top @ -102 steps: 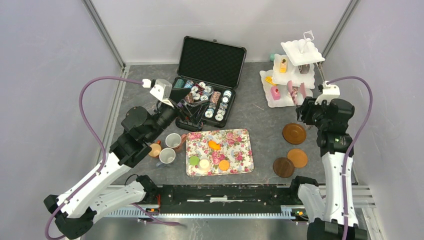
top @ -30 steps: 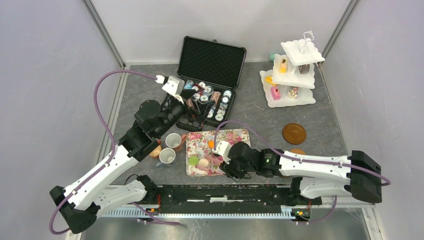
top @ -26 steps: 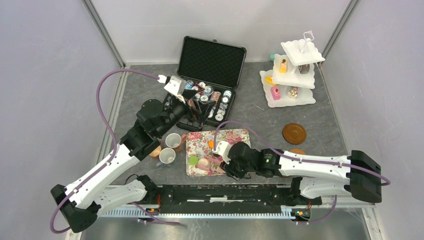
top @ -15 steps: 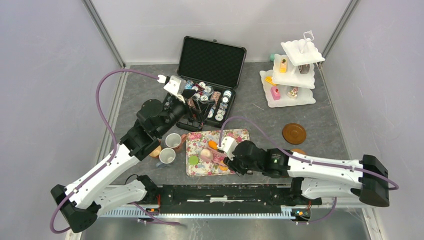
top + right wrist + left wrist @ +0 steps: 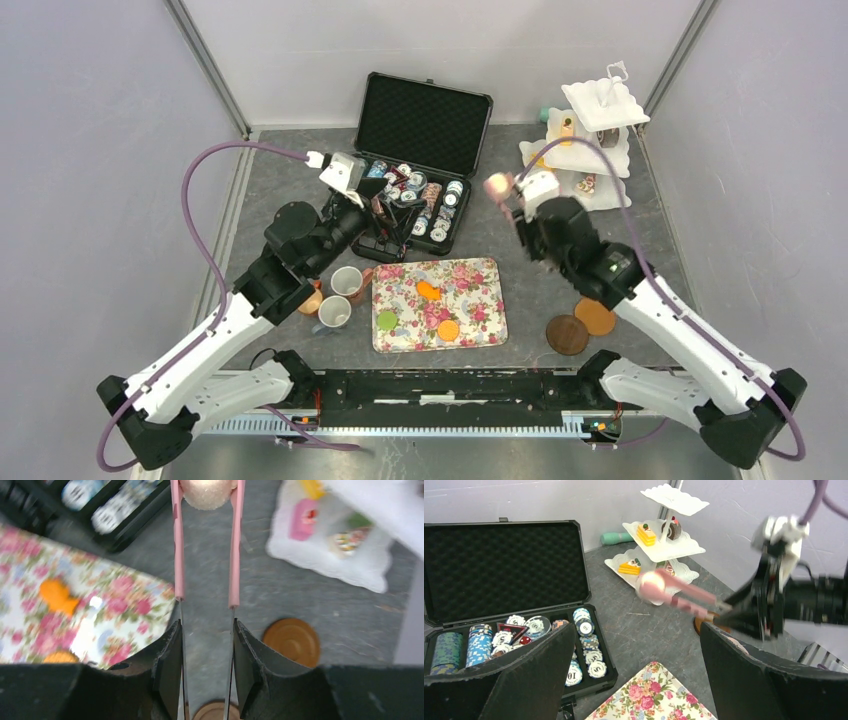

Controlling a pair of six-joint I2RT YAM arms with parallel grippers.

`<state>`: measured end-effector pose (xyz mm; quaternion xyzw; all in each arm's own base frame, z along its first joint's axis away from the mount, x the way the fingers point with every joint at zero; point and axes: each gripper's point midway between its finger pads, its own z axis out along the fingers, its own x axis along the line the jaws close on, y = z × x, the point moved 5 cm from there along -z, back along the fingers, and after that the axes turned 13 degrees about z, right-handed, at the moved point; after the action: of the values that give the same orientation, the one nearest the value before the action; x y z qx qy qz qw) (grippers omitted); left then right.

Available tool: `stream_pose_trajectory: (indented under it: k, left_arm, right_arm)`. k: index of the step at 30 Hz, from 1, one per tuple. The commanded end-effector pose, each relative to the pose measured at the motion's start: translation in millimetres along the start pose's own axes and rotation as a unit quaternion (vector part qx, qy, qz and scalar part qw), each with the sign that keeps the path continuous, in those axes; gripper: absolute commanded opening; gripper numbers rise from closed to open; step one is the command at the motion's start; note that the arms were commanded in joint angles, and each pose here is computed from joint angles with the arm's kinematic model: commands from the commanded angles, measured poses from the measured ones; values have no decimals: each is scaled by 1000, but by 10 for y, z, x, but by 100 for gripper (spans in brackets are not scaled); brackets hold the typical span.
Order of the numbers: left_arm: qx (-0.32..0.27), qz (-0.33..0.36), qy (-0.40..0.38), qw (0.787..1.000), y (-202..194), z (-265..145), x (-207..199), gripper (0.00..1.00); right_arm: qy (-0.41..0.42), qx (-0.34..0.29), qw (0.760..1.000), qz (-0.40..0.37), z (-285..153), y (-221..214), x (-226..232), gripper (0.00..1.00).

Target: Serve the afternoon tea

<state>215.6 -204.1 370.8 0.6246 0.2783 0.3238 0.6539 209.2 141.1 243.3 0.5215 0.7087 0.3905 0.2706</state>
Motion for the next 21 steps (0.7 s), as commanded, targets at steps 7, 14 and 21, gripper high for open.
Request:
stream_pose_trajectory:
  k: [7,14,21]
  left_arm:
    - [-52,15,8,998,300,-111,54,100]
    - [-63,14,6,998,363,-161,49,100]
    - [-64,14,3,998,364,-165,37,100]
  right_arm:
    - [-77,-16,991,105,240,695,-870,26]
    - [-121,-8,981,151,386,726,-1295,23]
    - [-148,-6,973,175,430,664,-1623,23]
